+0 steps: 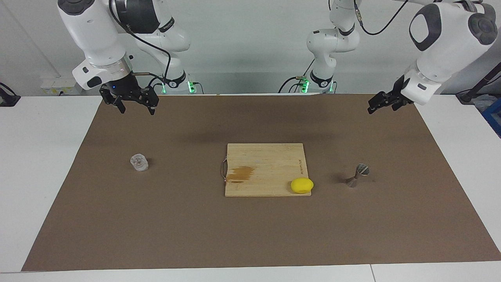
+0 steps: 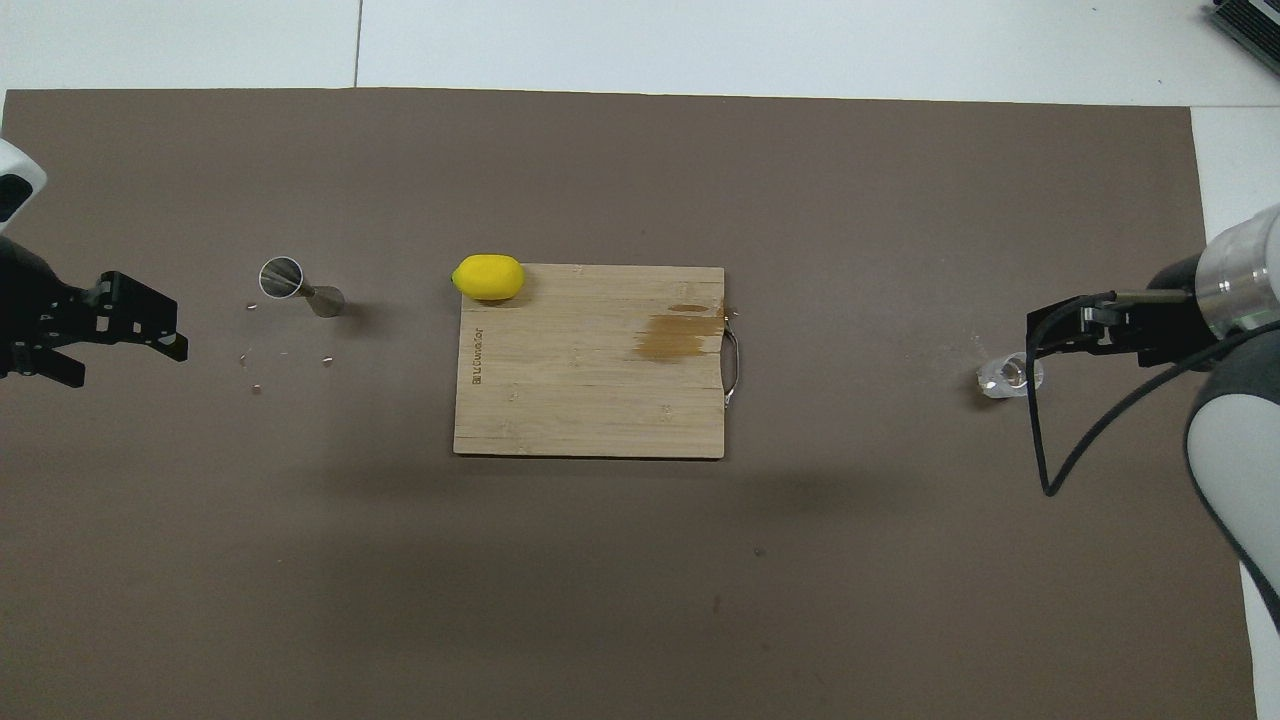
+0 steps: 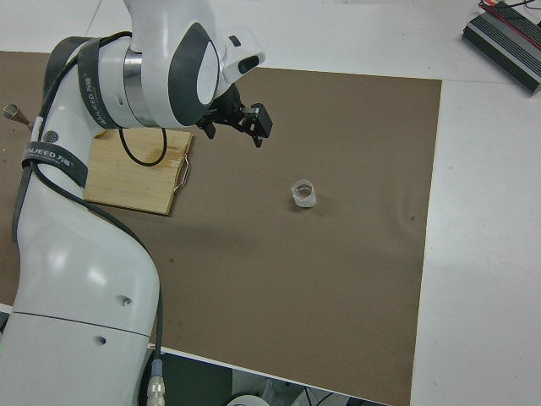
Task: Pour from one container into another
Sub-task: 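Open the left gripper and move it toward the small dark cup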
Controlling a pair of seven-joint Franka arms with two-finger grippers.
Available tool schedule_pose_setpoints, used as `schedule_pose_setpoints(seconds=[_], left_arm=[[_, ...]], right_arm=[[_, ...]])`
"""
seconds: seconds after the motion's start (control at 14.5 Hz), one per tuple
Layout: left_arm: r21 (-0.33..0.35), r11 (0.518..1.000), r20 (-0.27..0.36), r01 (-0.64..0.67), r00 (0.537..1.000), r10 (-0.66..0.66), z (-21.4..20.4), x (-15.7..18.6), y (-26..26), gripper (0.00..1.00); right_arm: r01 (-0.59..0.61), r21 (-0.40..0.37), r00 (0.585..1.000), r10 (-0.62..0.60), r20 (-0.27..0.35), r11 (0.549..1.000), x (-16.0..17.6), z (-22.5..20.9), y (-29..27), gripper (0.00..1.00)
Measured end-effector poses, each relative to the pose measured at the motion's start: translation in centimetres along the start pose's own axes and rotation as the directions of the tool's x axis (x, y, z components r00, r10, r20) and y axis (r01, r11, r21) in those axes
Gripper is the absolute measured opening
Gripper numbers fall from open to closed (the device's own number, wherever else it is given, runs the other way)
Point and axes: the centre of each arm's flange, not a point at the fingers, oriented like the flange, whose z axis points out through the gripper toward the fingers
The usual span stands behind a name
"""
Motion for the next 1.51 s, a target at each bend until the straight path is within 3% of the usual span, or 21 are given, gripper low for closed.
schedule_pose_setpoints(seconds=[0.14, 0.34, 0.48, 0.62, 0.83, 1.1, 1.31, 1.51], left_arm=[[-0.072, 0.978, 0.061, 0.194, 0.98, -0.189, 2.1, 2.6, -2.1, 1.0], [-0.179, 0.85, 0.165, 0.496, 0.867, -0.471, 3.9, 5.6, -5.1, 1.0], [-0.252, 0.676, 0.274, 0.692, 0.721, -0.636, 4.7, 7.5, -7.1, 1.0], [-0.29, 0.46, 0.406, 0.839, 0.544, -0.735, 5.9, 9.3, -9.3, 1.0], [-0.281, 0.263, 0.561, 0.923, 0.38, -0.735, 8.7, 10.4, -11.6, 1.0], [-0.234, 0.074, 0.698, 0.969, 0.221, -0.681, 13.7, 10.8, -12.5, 1.0], [-0.207, -0.021, 0.754, 0.978, 0.146, -0.64, 16.2, 10.5, -12.3, 1.0], [-0.21, -0.073, 0.775, 0.975, 0.12, -0.621, 16.9, 10.2, -11.8, 1.0]], right_arm=[[0.0, 0.0, 1.0, 0.0, 0.0, 1.0, 0.0, 0.0, 0.0, 1.0], [0.0, 0.0, 1.0, 0.0, 0.0, 1.0, 0.0, 0.0, 0.0, 1.0], [-0.002, 0.0, 1.0, 0.002, 0.0, 1.0, 0.0, 0.0, 0.1, 1.0], [-0.01, 0.0, 1.0, 0.01, 0.0, 1.0, 0.1, 0.0, 0.6, 1.0], [-0.025, 0.001, 1.0, 0.025, 0.0, 1.0, 0.2, 0.0, 1.3, 1.0], [-0.046, -0.001, 0.999, 0.046, 0.015, 0.999, 0.2, 0.2, 2.5, 1.0], [-0.067, 0.0, 0.998, 0.067, 0.013, 0.998, 0.3, 0.1, 3.6, 1.0], [-0.161, 0.004, 0.987, 0.161, -0.004, 0.987, 0.6, 0.0, 4.1, 1.0]])
